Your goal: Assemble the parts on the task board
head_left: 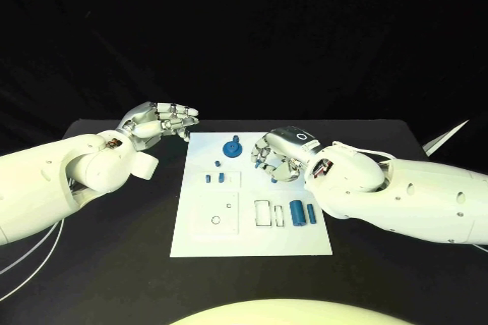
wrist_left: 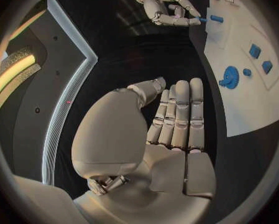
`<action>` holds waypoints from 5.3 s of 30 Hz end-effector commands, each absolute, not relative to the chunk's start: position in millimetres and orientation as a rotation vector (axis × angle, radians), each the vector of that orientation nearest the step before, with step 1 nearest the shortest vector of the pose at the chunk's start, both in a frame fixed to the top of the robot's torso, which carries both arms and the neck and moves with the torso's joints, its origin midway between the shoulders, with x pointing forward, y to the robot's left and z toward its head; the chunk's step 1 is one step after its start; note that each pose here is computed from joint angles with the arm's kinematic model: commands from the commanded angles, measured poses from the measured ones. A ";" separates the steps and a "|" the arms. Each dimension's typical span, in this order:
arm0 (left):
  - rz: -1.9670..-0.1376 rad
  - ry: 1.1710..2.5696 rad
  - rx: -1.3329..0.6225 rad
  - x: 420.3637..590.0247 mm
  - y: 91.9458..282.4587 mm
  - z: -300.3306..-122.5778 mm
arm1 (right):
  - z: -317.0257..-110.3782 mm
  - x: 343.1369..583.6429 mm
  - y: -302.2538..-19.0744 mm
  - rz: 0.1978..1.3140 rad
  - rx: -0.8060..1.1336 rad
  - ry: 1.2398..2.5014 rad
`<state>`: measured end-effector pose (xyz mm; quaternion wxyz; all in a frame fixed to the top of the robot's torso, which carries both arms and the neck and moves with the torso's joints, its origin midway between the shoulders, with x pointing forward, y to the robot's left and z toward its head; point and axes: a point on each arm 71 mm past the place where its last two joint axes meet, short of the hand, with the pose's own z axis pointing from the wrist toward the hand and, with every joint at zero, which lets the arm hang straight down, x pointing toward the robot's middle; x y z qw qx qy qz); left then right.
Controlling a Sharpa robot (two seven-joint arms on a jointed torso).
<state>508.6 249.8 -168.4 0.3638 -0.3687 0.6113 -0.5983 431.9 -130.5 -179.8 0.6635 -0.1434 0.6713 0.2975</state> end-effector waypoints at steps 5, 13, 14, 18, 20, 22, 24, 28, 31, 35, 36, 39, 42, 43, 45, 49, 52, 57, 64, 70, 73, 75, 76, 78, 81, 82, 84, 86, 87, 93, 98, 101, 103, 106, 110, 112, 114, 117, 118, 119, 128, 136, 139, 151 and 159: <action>-1.546 1.561 -0.956 508.0 243.4 -167.6 | -193.0 419.7 -102.8 0.738 -0.379 1.512; -1.538 1.550 -0.970 508.5 238.0 -167.8 | -213.3 411.9 -85.1 0.772 -0.399 1.539; -1.539 1.548 -0.971 508.4 236.9 -167.8 | -216.2 410.9 -82.9 0.776 -0.401 1.544; -1.544 1.548 -0.973 508.1 233.4 -167.6 | -223.5 408.8 -77.2 0.784 -0.408 1.556; -1.549 1.550 -0.972 507.7 231.2 -167.5 | -227.8 408.2 -74.6 0.786 -0.412 1.564; -1.552 1.552 -0.972 507.5 230.1 -167.5 | -230.3 407.9 -73.6 0.785 -0.413 1.569; -1.554 1.553 -0.972 507.4 229.1 -167.4 | -232.8 407.7 -72.7 0.785 -0.414 1.574; -1.556 1.557 -0.972 507.1 228.1 -167.5 | -237.2 406.9 -71.1 0.785 -0.417 1.584; -1.557 1.559 -0.973 507.1 227.9 -167.6 | -239.6 406.7 -70.3 0.783 -0.420 1.592; -1.557 1.561 -0.973 507.0 227.5 -167.7 | -242.3 407.1 -69.9 0.778 -0.426 1.603; -1.557 1.562 -0.973 507.0 227.5 -167.7 | -242.8 407.3 -69.8 0.777 -0.428 1.605; -1.558 1.562 -0.973 506.9 227.3 -167.6 | -243.7 407.3 -69.1 0.777 -0.430 1.608; -1.558 1.563 -0.973 506.8 227.1 -167.6 | -244.0 407.0 -68.2 0.779 -0.431 1.608; -1.558 1.563 -0.973 506.9 227.1 -167.6 | -244.1 406.8 -67.9 0.780 -0.431 1.608; -1.558 1.563 -0.973 506.9 227.1 -167.7 | -244.1 406.4 -67.3 0.781 -0.432 1.608; -1.556 1.563 -0.974 507.1 227.6 -167.8 | -244.2 405.8 -66.4 0.784 -0.434 1.609; -1.555 1.563 -0.974 507.3 228.0 -167.8 | -244.4 405.6 -66.1 0.784 -0.436 1.611; -1.553 1.562 -0.975 507.5 228.7 -167.9 | -245.4 405.6 -65.7 0.782 -0.442 1.618; -1.554 1.563 -0.975 507.5 228.6 -167.9 | -247.6 405.4 -65.0 0.778 -0.448 1.629; -1.555 1.565 -0.975 507.6 228.6 -168.1 | -249.0 405.2 -64.5 0.776 -0.451 1.635; -1.554 1.566 -0.976 507.6 228.8 -168.2 | -249.6 405.2 -64.6 0.774 -0.451 1.638; -1.554 1.566 -0.976 507.6 228.9 -168.2 | -249.8 405.3 -64.6 0.773 -0.452 1.640; -1.554 1.566 -0.976 507.6 228.9 -168.2 | -250.0 405.3 -64.6 0.772 -0.452 1.640; -1.553 1.567 -0.976 507.6 229.0 -168.2 | -250.2 405.3 -64.6 0.770 -0.453 1.643; -1.552 1.567 -0.977 507.7 229.2 -168.3 | -250.6 405.4 -64.4 0.769 -0.455 1.646; -1.552 1.567 -0.977 507.7 229.3 -168.3 | -250.8 405.4 -64.3 0.768 -0.456 1.647; -1.552 1.568 -0.977 507.7 229.3 -168.3 | -251.3 405.3 -63.9 0.766 -0.460 1.652; -1.552 1.568 -0.977 507.6 229.3 -168.4 | -251.8 405.0 -63.2 0.766 -0.464 1.657; -1.551 1.568 -0.978 507.6 229.4 -168.4 | -252.1 404.9 -62.7 0.766 -0.467 1.660; -1.551 1.569 -0.978 507.5 229.3 -168.4 | -254.8 403.7 -59.2 0.764 -0.485 1.679; -1.550 1.570 -0.979 507.5 229.5 -168.4 | -257.4 402.8 -57.1 0.764 -0.492 1.689; -1.550 1.571 -0.979 507.5 229.6 -168.5 | -257.8 402.9 -56.9 0.766 -0.487 1.687; -1.549 1.572 -0.979 507.5 229.6 -168.5 | -257.6 403.2 -57.5 0.768 -0.480 1.682; -1.549 1.573 -0.980 507.5 229.7 -168.6 | -257.1 403.8 -59.2 0.768 -0.468 1.673; -1.547 1.574 -0.981 507.6 230.0 -168.7 | -256.1 404.1 -61.7 0.770 -0.454 1.661; -1.547 1.574 -0.981 507.6 230.2 -168.8 | -255.3 403.7 -63.2 0.771 -0.448 1.655; -1.547 1.575 -0.982 507.6 230.5 -168.8 | -254.6 403.1 -64.9 0.772 -0.443 1.652; -1.546 1.575 -0.982 507.6 230.9 -168.9 | -253.5 401.9 -67.3 0.773 -0.437 1.649; -1.545 1.575 -0.983 507.7 231.2 -168.9 | -252.7 401.1 -69.0 0.773 -0.434 1.647; -1.545 1.576 -0.983 507.7 231.4 -169.0 | -252.1 400.6 -70.2 0.773 -0.432 1.645; -1.540 1.576 -0.985 508.0 234.3 -169.3 | -233.6 398.9 -97.0 0.753 -0.386 1.619; -1.547 1.580 -0.983 507.2 235.7 -169.2 | -208.8 413.5 -135.5 0.685 -0.333 1.571; -1.551 1.585 -0.981 506.8 235.5 -169.3 | -201.9 423.3 -151.3 0.646 -0.318 1.571; -1.544 1.589 -0.985 506.7 235.7 -170.1 | -206.3 447.5 -178.6 0.537 -0.313 1.652; -1.543 1.590 -0.986 506.8 236.2 -170.4 | -211.6 451.7 -175.2 0.535 -0.329 1.676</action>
